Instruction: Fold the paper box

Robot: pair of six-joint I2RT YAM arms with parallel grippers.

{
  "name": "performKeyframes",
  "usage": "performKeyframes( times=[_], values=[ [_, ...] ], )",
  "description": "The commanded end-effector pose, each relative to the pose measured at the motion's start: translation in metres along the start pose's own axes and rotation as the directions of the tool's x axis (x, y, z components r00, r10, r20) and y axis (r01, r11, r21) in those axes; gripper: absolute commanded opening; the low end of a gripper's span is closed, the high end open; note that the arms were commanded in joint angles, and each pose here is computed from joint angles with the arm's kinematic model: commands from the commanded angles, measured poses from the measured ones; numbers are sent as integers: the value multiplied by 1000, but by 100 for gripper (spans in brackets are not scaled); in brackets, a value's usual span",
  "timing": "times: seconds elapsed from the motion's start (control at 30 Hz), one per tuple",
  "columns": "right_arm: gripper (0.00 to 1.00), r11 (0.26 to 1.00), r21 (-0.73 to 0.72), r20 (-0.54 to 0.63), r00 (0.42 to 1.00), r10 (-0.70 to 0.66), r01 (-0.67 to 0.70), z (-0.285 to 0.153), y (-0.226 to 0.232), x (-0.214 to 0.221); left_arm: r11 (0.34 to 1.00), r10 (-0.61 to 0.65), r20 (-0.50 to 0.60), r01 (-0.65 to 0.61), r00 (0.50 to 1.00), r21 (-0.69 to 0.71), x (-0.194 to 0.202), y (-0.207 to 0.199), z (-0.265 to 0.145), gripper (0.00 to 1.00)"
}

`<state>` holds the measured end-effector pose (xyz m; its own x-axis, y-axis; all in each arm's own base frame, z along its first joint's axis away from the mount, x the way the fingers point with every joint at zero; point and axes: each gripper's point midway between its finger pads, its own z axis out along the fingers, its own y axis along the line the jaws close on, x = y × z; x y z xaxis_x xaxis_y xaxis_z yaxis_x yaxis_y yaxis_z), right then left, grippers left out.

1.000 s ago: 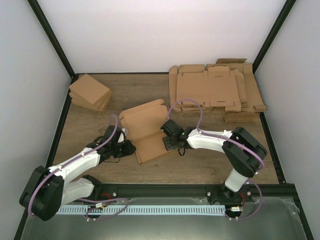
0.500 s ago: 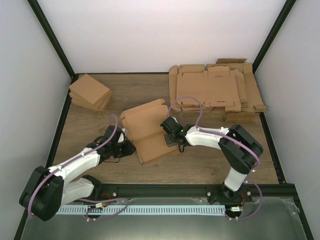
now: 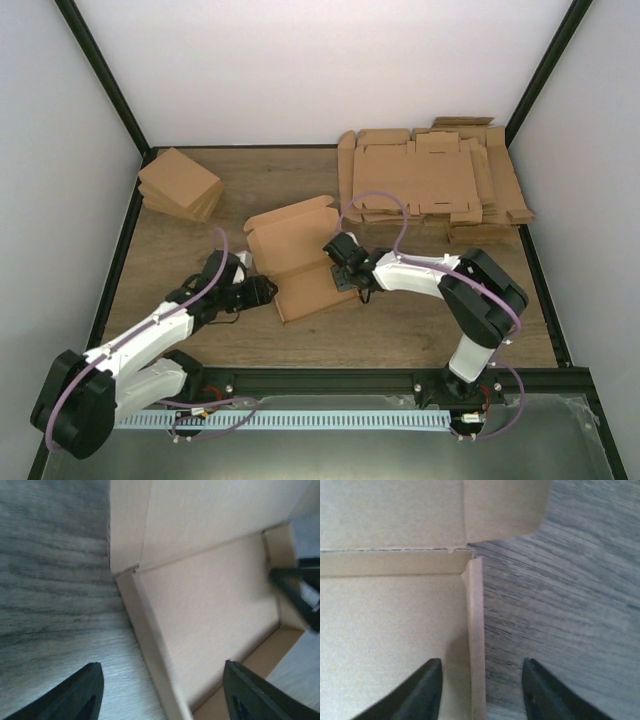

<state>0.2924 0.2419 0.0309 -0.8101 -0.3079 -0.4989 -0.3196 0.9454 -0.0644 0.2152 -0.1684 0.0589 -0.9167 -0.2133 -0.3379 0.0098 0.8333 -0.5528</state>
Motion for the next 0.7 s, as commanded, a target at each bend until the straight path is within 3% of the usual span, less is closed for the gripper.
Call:
performKeyframes(
  times=[0.0, 0.17, 0.33, 0.47, 0.67],
  values=[
    [55, 990, -131, 41, 997, 64, -58, -13, 1, -15, 1000, 11, 128, -13, 992, 12, -29, -9, -17, 75],
    [76, 949, -304, 137, 983, 126, -79, -43, -2, -40, 998, 19, 203, -5, 979, -70, -62, 2, -33, 85],
    [88, 899, -434, 229, 958, 172, -58, -67, -23, -80, 998, 38, 287, -25, 957, -50, -100, -11, -47, 86],
    [88, 873, -487, 275, 945, 175, -20, -70, -37, -119, 993, 85, 308, -55, 948, -104, -124, -17, -49, 77],
    [80, 865, -499, 295, 948, 114, 51, -59, -40, -172, 974, 141, 323, -73, 936, -213, -149, -14, -53, 61]
  ],
)
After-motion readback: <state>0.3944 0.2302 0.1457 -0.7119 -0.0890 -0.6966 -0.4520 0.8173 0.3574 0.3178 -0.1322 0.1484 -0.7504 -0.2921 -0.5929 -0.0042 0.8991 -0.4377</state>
